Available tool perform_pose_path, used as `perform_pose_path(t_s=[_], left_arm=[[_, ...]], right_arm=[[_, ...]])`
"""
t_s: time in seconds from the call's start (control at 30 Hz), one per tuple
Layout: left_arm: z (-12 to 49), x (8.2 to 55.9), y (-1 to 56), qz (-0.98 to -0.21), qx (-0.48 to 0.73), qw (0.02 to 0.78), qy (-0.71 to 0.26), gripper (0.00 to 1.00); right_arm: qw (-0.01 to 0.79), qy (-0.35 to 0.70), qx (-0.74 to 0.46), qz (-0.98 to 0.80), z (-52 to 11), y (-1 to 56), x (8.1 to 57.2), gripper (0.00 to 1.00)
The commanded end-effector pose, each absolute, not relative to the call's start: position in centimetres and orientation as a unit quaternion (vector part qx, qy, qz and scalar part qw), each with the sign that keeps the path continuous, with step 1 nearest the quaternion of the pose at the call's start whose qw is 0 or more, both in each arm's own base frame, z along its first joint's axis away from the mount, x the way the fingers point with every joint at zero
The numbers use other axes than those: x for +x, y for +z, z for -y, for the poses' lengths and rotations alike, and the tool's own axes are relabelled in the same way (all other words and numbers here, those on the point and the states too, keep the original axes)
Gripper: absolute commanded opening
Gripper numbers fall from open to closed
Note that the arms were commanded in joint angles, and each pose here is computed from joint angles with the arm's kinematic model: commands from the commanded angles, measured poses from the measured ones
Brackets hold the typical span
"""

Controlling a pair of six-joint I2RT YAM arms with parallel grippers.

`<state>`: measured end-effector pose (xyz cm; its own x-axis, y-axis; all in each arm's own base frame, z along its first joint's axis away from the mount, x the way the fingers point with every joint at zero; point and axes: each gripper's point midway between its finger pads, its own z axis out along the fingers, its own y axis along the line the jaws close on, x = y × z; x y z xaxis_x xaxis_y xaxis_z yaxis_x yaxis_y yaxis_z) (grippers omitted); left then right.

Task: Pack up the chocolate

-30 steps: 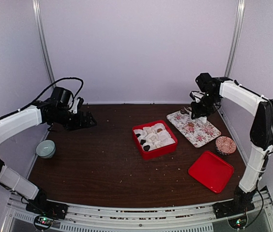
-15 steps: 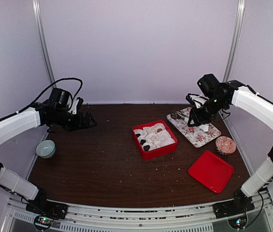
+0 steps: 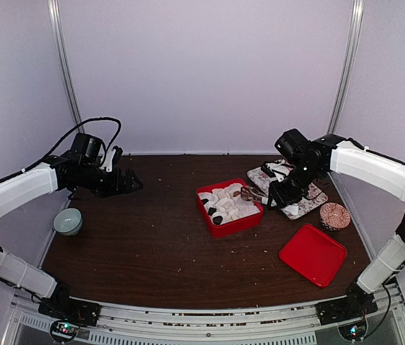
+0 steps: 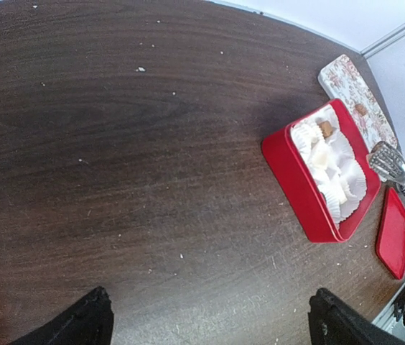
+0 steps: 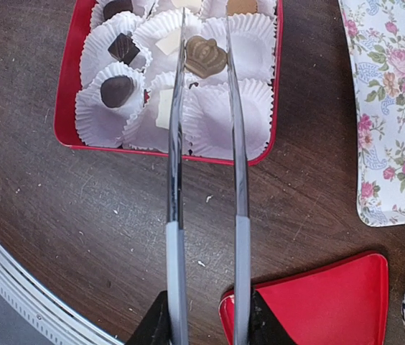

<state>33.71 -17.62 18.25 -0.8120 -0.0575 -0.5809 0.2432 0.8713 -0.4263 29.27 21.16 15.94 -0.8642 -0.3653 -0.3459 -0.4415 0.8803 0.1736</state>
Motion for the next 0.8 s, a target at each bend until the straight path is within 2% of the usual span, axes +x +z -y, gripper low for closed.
perform_pose_path(t_s=[0.0,0.37,0.77], left_arm=[[17.3,34.2,19.5,-0.909,0.056,0.329,-0.248,0.98],[17.3,34.5,19.1,-0.912,0.057,0.325,-0.244,0.98],[17.6,34.9,19.0,-0.913,0.056,0.322,-0.245,0.98]], right_arm=[[0.167,0.126,-0.206,-0.956,-22.4,15.4,30.7,0.24],[0.152,0.093,-0.200,-0.964,-22.6,13.2,32.4,0.26],[0.167,0.087,-0.196,-0.962,-22.8,14.4,33.6,0.36]])
